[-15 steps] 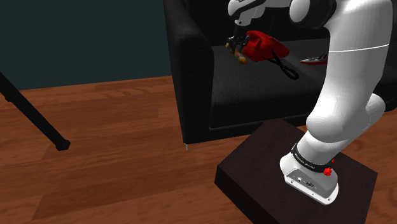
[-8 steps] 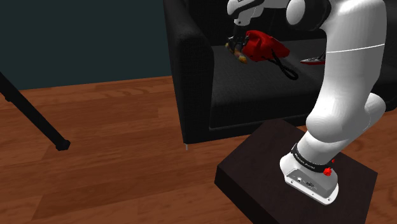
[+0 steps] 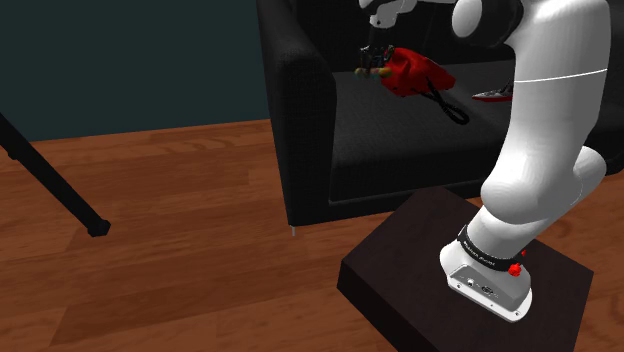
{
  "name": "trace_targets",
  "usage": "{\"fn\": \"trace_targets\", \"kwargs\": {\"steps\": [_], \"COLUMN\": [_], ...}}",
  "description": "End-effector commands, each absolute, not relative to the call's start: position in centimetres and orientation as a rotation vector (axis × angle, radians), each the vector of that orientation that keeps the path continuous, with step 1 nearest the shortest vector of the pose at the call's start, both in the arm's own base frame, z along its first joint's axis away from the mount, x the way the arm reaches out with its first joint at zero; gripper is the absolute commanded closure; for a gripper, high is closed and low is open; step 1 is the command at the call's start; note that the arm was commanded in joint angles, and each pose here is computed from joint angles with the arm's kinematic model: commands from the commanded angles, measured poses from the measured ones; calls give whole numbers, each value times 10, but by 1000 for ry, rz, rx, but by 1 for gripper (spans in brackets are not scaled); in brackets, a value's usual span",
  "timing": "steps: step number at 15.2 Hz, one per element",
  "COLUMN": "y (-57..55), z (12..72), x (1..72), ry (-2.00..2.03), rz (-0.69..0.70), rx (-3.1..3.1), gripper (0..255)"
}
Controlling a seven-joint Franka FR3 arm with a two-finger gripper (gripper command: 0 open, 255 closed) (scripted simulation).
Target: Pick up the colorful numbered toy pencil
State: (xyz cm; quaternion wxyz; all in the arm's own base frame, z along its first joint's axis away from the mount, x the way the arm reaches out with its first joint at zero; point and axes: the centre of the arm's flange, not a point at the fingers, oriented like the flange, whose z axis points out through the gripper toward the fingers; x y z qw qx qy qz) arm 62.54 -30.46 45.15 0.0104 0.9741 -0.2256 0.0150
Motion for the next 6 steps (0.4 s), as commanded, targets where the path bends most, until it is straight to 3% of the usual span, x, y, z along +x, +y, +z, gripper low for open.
{"fn": "trace_targets", "kwargs": {"steps": [1, 6], "y": [-305, -305], "z": [463, 479], "x": [624, 624], "ry": [-704, -704], "rz": [47, 47], "rx": [3040, 3040], "gripper": [255, 255]}}
